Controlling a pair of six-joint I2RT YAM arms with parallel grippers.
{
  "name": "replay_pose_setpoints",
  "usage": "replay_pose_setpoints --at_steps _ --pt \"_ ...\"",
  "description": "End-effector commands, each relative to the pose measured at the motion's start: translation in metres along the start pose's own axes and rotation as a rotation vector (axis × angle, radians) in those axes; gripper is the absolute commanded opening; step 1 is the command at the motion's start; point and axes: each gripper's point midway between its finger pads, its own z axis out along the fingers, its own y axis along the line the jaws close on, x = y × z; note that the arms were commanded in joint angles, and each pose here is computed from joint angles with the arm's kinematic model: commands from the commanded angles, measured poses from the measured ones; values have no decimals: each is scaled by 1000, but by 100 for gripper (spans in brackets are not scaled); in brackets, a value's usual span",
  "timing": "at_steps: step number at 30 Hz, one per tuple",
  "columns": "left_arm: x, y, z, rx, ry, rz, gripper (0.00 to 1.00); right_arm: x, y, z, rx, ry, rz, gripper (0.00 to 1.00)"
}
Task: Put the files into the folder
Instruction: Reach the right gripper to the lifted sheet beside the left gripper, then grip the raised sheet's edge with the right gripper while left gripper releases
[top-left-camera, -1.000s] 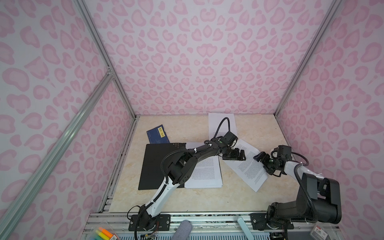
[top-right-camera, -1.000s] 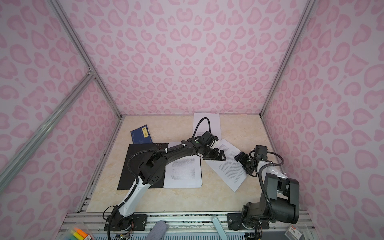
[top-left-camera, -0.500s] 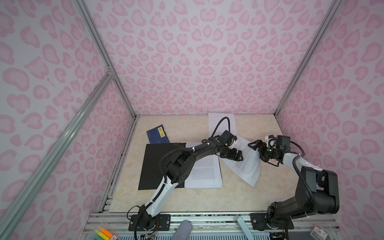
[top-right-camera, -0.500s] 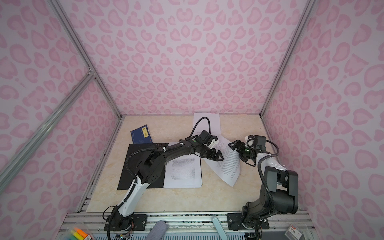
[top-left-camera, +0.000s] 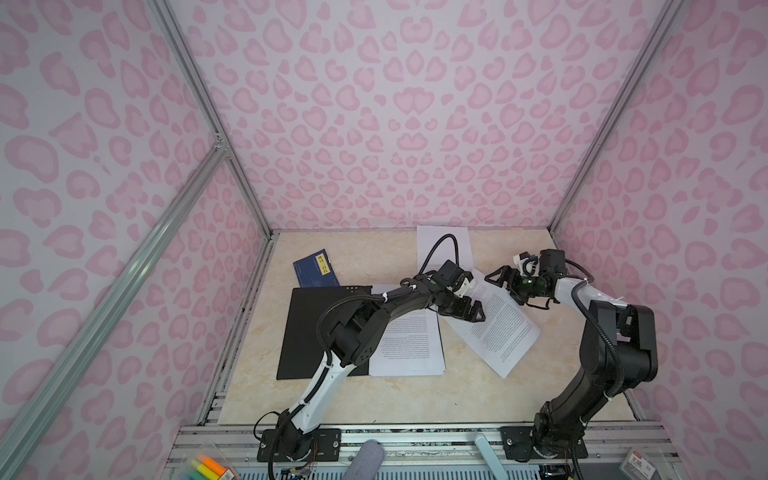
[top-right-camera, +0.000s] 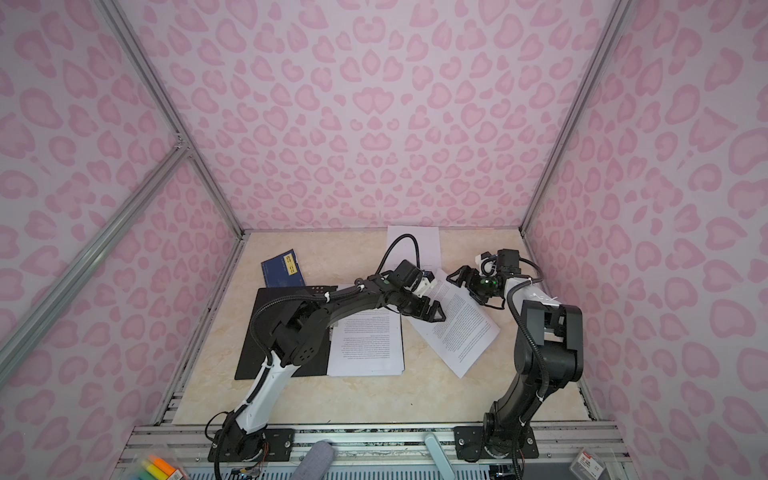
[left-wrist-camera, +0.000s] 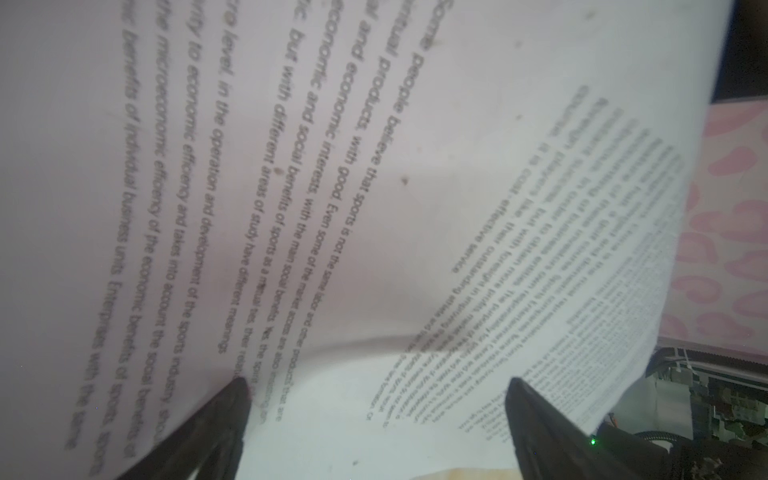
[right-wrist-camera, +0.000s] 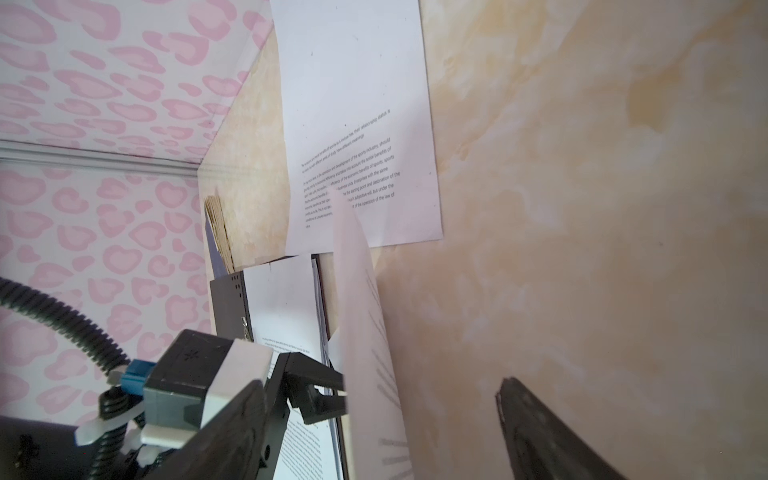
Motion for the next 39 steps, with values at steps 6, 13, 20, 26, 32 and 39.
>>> replay_pose_setpoints --at_steps 6,13,20,26,32,39 --pt "50 49 3 -172 156 -119 98 15 4 -1 34 90 -49 84" --pt "49 50 1 -162 150 -127 98 29 -5 1 86 118 -61 75" --pt "50 50 1 -154 148 -136 98 37 -32 0 207 121 -60 64" --pt "50 50 1 -150 147 -139 98 45 -42 2 233 128 -43 69" --pt "49 51 1 -146 146 -146 98 55 -49 2 242 141 -12 69" --pt "47 51 0 -140 142 -152 98 67 -63 -2 299 152 15 47"
